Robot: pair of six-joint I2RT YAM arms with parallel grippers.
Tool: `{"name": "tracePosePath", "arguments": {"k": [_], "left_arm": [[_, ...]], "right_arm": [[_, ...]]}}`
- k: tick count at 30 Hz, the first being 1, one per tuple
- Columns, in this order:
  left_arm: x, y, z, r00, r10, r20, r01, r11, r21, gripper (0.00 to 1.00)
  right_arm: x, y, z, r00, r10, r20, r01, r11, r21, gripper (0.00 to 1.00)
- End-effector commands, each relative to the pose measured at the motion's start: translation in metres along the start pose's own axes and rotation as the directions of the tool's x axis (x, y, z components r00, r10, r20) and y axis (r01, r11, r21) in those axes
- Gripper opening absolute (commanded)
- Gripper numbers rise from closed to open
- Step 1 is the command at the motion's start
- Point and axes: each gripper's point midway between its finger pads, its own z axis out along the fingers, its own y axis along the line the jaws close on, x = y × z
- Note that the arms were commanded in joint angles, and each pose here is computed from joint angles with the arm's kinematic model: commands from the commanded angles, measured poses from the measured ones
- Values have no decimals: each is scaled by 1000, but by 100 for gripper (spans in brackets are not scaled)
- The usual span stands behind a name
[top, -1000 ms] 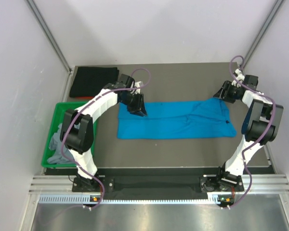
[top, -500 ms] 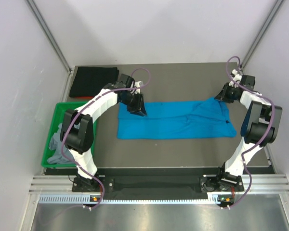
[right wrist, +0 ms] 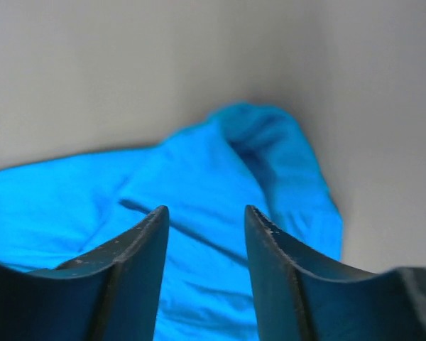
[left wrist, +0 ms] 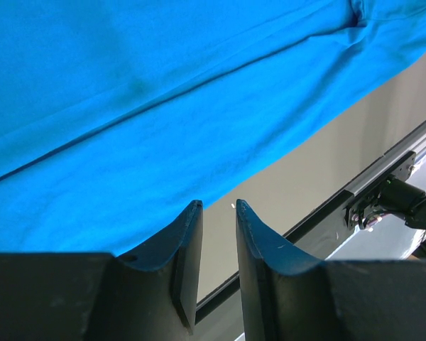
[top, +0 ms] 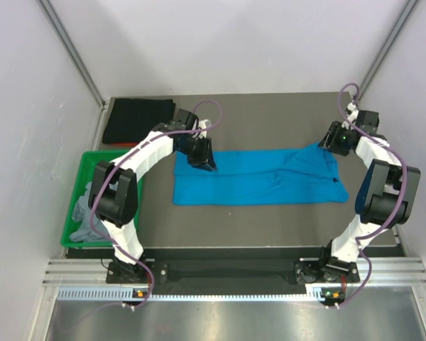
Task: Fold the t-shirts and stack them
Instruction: Fold the tshirt
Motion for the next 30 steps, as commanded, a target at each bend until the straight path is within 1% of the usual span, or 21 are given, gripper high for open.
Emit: {"name": "tracePosePath", "arguments": {"k": [1,3,5,7,8,9,10,11,12,14,16,18,20,23,26,30], "left_arm": [[-11,-12,-15,997,41,69,-43,999,29,30],[-10,-13,-13,997,38,64,-40,999,36,30],[-10,-14,-13,998,35,60,-38,998,42,30],[-10,-14,-15,997,40,67,-43,998,41,30],[-10,-14,-16,997,42,69,-45,998,39,30],[-10,-15,-17,996,45,75,-48,998,37,31],[-10,-15,-17,996,42,73,-45,998,43,31],[-9,-17,-17,997,37,73,-41,998,50,30],[-10,-20,-18,996,39,74,-44,997,69,30],[-9,-23,-18,997,35,73,-41,996,85,30],[-9,-28,-19,997,31,72,-39,993,110,30],[-11,-33,-20,997,30,70,-39,991,131,30],[-12,-36,-22,997,32,74,-42,989,138,30],[-9,-33,-22,997,28,75,-38,991,131,31],[-9,-35,-20,997,26,66,-35,989,144,30],[-8,-34,-19,998,24,63,-32,989,143,30]], "right_arm": [[-11,-7,-22,996,87,24,-90,987,133,46],[-6,-8,-28,987,159,26,-161,971,174,44],[-7,2,-36,989,141,43,-146,974,175,46],[-7,11,-44,998,26,56,-34,987,158,50],[-6,22,-45,998,-38,57,30,991,132,52],[-9,24,-46,990,-118,83,108,987,120,55],[-9,25,-45,986,-144,86,134,985,105,56],[-6,31,-42,983,-164,76,160,985,61,57],[-6,31,-35,971,-232,57,230,972,36,57],[6,41,-27,966,-259,-5,259,965,-43,56],[11,48,-15,949,-312,-41,306,946,-107,55],[21,57,-2,932,-356,-65,342,925,-168,56],[30,61,4,917,-386,-96,364,912,-192,56],[39,54,11,890,-434,-137,403,891,-208,56],[44,42,18,876,-451,-172,421,888,-185,57],[48,35,23,873,-446,-196,415,892,-179,59]]}}
